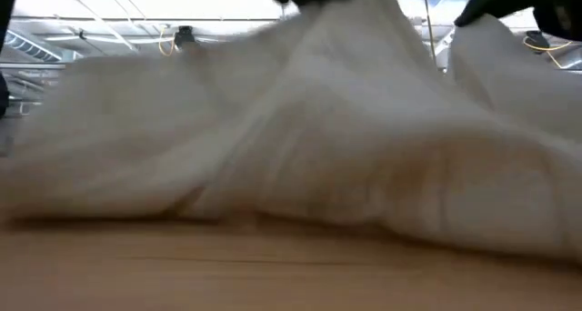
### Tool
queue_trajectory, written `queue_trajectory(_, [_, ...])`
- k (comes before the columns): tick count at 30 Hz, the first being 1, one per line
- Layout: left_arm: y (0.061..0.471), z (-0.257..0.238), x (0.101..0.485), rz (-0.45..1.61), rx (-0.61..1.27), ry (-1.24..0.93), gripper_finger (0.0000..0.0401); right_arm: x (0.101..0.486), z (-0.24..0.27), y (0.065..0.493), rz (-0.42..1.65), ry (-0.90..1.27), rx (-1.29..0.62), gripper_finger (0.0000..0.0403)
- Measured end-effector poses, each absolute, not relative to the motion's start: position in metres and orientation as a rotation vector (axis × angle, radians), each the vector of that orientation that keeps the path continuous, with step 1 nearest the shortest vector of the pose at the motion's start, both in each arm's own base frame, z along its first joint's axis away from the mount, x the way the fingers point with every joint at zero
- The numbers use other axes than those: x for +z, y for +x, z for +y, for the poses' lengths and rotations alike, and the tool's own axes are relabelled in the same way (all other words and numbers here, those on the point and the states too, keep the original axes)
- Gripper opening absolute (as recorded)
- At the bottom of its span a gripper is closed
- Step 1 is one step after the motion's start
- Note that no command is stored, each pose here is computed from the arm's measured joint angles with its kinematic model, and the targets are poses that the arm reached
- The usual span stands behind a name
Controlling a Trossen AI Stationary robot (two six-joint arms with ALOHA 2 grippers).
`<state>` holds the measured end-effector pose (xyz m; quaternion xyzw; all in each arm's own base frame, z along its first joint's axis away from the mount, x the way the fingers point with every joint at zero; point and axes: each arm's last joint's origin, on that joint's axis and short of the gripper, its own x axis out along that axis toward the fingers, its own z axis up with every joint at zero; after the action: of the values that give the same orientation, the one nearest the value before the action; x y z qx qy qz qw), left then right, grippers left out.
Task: Roll towel
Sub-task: Roll the towel
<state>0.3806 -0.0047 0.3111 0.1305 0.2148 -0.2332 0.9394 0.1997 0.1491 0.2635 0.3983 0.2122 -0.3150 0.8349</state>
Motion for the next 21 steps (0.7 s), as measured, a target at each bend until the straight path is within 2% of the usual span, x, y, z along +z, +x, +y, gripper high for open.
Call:
queue_trajectory(3, [0.349,0.006,0.35,0.42,-0.491,0.147,0.0002,0.284,0.125,0.189,0.38,0.832,-0.694,0.0001])
queue_trajectory(9, [0.276,-0.032,0.394,0.493,-0.614,0.009,0.0002,0.313,0.096,0.18,0.253,0.809,-0.685,0.0])
queue_trajectory(12, [0.253,-0.056,0.397,0.591,-0.667,-0.072,0.0004,0.32,0.089,0.179,0.228,0.813,-0.669,0.0])
queue_trajectory(15, [0.244,-0.076,0.391,0.68,-0.577,-0.149,0.0021,0.323,0.087,0.178,0.23,0.81,-0.66,0.0])
queue_trajectory(21, [0.24,-0.103,0.376,0.826,-0.521,-0.299,0.01,0.322,0.089,0.177,0.297,0.842,-0.613,0.0])
